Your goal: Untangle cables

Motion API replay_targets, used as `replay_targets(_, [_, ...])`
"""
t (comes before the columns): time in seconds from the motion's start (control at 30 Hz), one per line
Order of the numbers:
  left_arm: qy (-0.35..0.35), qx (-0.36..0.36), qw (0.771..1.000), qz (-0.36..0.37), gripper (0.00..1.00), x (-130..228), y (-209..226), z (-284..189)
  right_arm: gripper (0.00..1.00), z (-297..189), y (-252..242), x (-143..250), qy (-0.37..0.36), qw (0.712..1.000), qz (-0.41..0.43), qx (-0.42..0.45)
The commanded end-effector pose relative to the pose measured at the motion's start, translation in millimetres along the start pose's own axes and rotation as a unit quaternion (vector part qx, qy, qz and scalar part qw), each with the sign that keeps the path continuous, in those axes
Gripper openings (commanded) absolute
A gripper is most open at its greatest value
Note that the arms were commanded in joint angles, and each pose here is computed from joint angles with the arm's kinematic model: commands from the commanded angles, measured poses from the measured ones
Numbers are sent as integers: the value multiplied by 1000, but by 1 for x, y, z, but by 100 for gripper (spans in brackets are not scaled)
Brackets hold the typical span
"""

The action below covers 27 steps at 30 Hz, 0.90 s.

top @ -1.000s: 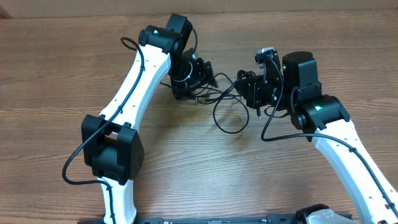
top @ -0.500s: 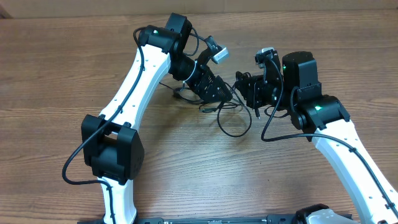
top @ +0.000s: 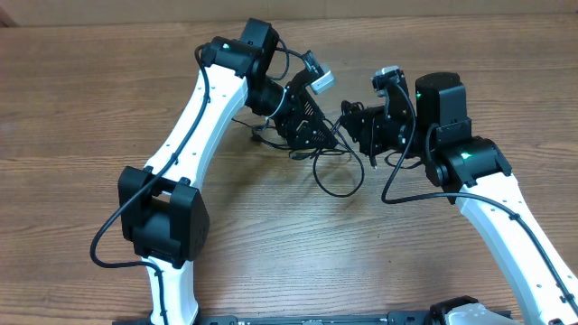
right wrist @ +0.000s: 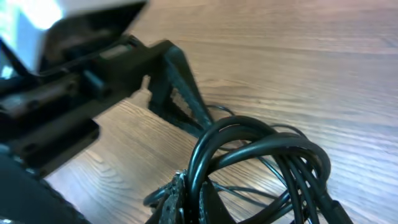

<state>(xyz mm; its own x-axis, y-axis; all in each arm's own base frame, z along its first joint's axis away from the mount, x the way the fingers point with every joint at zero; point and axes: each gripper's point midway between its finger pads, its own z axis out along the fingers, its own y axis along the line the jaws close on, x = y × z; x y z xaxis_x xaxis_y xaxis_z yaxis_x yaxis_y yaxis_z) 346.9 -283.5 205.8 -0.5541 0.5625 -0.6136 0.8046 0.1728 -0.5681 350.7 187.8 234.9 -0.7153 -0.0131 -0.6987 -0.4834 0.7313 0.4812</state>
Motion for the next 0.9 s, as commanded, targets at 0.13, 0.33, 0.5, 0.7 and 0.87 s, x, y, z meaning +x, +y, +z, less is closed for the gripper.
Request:
replay_targets(0.13, [-9,15,999,29,100,-9,-16,2,4,-11,16,-16,-23,999,-16,-30])
replay_targets(0.33, [-8,14,999,29,4,-9,-15,2,4,-11,16,-16,-23,999,-16,-30])
replay_targets(0.5, [-8,13,999,29,4,-9,-15,1,4,-12,16,-16,-23,999,-15,-29])
replay_targets(0.7, [12,-75,994,-77,4,-4,19,-3,4,-13,27,-13,-17,997,-42,-62])
replay_targets(0.87, [5,-164,962,-218,6,4,54,-18,4,-15,40,-3,-4,990,-100,-101])
